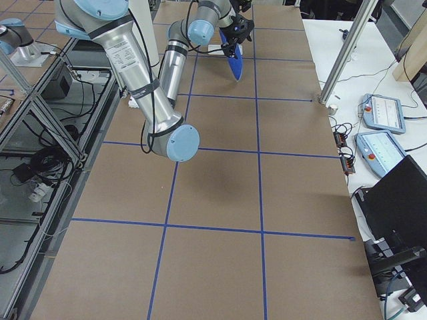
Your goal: Hang towel on rack
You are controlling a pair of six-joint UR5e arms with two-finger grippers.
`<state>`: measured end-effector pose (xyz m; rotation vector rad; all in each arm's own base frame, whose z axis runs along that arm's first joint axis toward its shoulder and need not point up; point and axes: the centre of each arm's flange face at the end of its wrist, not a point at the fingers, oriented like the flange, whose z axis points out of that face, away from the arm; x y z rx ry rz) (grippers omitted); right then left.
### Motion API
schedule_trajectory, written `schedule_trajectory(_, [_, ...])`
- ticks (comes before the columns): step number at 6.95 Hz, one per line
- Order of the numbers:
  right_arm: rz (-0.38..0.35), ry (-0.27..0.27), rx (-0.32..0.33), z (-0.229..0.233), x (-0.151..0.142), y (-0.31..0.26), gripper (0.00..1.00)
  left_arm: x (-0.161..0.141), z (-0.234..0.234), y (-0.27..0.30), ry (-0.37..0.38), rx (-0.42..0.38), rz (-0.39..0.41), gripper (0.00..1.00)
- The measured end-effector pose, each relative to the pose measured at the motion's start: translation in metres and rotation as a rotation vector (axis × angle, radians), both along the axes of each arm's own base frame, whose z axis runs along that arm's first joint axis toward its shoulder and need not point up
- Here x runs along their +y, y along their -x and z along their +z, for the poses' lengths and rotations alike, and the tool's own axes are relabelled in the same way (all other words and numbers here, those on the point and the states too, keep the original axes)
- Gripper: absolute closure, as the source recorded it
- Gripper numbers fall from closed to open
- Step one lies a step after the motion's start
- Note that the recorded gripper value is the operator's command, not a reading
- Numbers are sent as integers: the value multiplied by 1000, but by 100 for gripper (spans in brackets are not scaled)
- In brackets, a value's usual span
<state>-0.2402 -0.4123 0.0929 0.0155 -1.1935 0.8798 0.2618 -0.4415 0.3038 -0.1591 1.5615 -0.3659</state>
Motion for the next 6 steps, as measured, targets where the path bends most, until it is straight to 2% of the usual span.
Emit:
schedule_trajectory(3, [-29, -32, 60, 19, -5, 3, 0, -23, 121, 98, -58, -6, 67, 100])
schedule_trajectory(6, [-39, -38, 79, 28, -9, 6, 0, -6, 216, 155, -87, -51, 85, 100])
